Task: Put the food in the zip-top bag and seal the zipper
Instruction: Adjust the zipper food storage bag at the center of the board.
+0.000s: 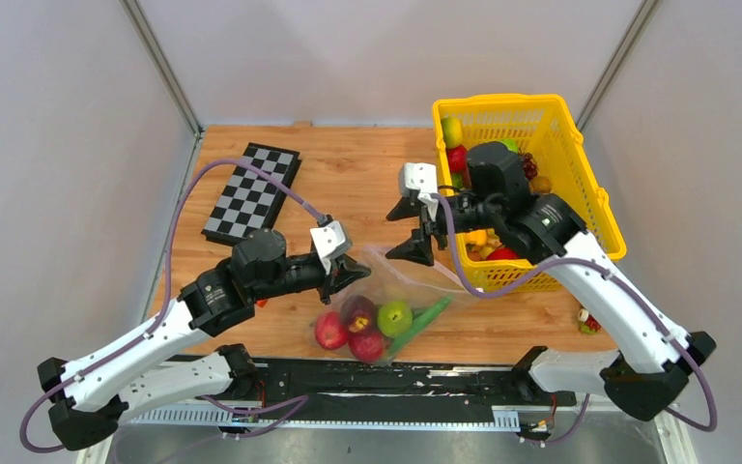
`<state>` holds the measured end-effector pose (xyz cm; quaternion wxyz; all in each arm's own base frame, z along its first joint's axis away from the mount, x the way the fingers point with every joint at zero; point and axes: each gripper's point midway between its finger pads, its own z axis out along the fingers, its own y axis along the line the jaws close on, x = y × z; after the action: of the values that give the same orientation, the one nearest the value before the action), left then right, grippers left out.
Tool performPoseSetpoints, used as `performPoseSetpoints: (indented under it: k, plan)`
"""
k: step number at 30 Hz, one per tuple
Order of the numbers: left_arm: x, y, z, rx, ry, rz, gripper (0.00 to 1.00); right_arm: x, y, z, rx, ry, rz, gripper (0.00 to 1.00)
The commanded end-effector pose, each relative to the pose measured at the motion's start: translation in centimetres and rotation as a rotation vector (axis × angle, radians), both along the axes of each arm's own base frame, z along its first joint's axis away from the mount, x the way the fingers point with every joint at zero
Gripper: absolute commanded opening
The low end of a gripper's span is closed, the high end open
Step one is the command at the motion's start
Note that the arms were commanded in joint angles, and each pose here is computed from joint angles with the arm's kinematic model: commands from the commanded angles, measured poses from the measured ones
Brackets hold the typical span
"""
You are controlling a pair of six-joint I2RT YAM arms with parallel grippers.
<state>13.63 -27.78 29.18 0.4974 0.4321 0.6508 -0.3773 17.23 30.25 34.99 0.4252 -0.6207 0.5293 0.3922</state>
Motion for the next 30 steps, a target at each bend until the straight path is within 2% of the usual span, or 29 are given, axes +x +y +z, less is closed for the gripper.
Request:
performPoseSetpoints:
  k: [1,5,11,15,22,26,30]
  plan:
    - [1.1,1.2,2.3,-0.104,-0.056,0.1,0.0,3.3,-2.5,4.7,0.167,-0.054,-0.381,0.7]
    - [1.5,2.6,2.8,-0.147,-0.092,0.164,0.0,1.8,-6.3,4.9,0.291,-0.058,-0.529,0.8]
    - [1.6,3.5,3.3,-0.174,-0.131,0.191,0.0,0.1,-10.6,1.9,0.349,-0.014,-0.687,0.83]
    - [1.3,3.6,3.3,-0.181,-0.13,0.185,0.0,-1.7,-12.6,0.0,0.385,-0.005,-0.719,0.84]
    - [1.9,4.4,3.1,-0.174,-0.131,0.239,0.0,-2.8,-11.5,-4.1,0.398,0.116,-0.669,0.85]
    - [3.0,5.9,2.7,-0.17,-0.142,0.335,0.0,-3.7,-10.3,-4.2,0.447,0.114,-0.574,0.84]
    - [3.2,7.1,2.4,-0.194,-0.148,0.389,0.0,-3.1,-9.4,-5.9,0.394,0.134,-0.558,0.84]
